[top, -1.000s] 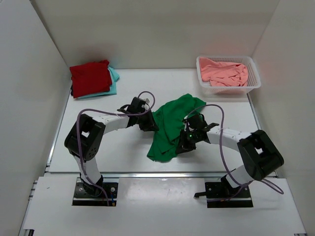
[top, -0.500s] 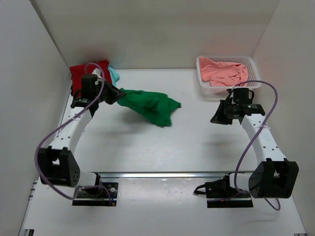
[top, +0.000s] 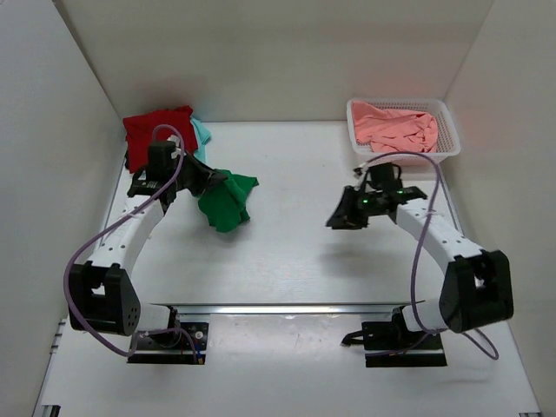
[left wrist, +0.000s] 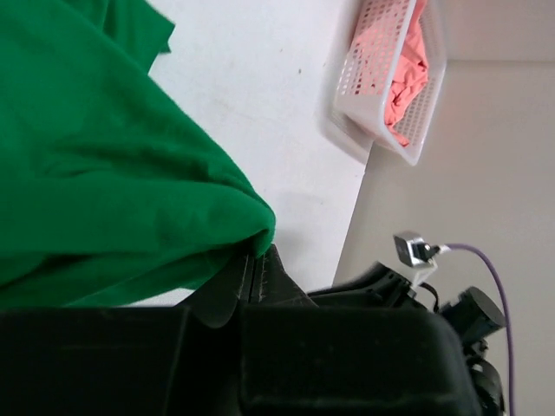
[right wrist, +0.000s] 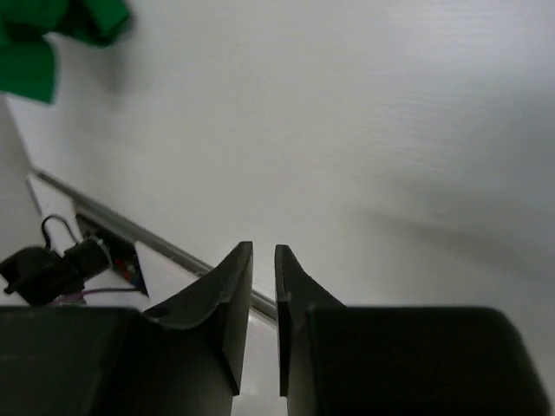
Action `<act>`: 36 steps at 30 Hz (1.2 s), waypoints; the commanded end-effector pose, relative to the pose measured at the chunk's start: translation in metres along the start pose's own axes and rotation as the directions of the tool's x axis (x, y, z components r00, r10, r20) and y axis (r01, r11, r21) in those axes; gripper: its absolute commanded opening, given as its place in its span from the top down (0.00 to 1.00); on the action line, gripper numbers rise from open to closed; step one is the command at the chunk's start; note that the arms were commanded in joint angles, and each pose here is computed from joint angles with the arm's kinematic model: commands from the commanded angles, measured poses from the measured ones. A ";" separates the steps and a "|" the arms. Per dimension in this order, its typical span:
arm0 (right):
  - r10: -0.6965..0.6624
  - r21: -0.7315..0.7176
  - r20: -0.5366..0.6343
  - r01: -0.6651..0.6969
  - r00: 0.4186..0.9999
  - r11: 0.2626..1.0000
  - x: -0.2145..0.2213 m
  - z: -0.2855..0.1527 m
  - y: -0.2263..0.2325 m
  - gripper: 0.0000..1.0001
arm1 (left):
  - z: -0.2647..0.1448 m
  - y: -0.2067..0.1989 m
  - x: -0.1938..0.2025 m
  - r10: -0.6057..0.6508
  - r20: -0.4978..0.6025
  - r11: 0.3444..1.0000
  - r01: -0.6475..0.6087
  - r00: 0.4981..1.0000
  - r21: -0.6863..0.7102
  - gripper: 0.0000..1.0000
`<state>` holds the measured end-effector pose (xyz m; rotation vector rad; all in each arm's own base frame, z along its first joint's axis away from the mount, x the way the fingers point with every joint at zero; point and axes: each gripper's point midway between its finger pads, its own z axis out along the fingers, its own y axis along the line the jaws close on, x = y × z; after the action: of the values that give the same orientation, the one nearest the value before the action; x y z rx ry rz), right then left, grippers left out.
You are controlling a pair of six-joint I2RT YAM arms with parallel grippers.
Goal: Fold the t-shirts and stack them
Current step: Flatten out the tshirt
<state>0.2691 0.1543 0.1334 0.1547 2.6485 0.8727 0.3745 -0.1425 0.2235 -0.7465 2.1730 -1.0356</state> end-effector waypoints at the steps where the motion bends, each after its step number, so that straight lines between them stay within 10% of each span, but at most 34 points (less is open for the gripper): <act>1: -0.012 -0.317 0.018 0.017 1.000 0.948 -0.009 0.035 0.075 0.73 | -0.017 -0.015 0.008 -0.009 -0.010 0.998 0.010 1.000 0.066 0.99; 5: -0.026 -0.288 -0.044 0.012 0.999 0.958 -0.008 0.093 0.092 0.52 | -0.032 -0.002 0.014 -0.054 -0.002 0.997 0.054 0.999 0.058 0.96; 18: 0.004 -0.330 -0.165 -0.059 0.986 0.942 -0.027 0.250 0.169 0.42 | -0.054 -0.003 0.012 -0.090 0.015 0.991 0.088 0.996 0.101 0.89; 21: 0.007 -0.310 -0.220 -0.077 0.976 0.948 -0.021 0.270 0.179 0.55 | -0.052 -0.004 0.006 -0.103 0.024 0.989 0.100 0.994 0.107 0.87; 23: -0.019 -0.329 -0.260 -0.070 0.966 0.942 -0.017 0.274 0.186 0.85 | -0.053 -0.007 -0.001 -0.100 0.036 0.989 0.095 0.994 0.117 0.82; 25: -0.049 -0.349 -0.284 -0.056 0.957 0.935 -0.019 0.265 0.195 1.00 | -0.049 -0.004 -0.001 -0.103 0.025 0.989 0.099 0.994 0.113 0.76; 30: -0.187 -0.252 -0.196 0.135 0.963 0.958 -0.057 0.189 0.177 1.00 | -0.058 -0.015 -0.026 -0.151 0.055 0.973 0.138 0.987 0.186 0.61; 36: -0.283 0.032 -0.019 0.284 0.959 0.958 -0.137 0.033 0.132 1.00 | -0.088 -0.025 -0.064 -0.024 0.217 0.997 0.006 0.976 0.082 0.66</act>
<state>0.4072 0.3457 0.1078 -0.1613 2.7679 0.9592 0.3597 -0.0804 0.2660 -0.9186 1.9831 -1.1069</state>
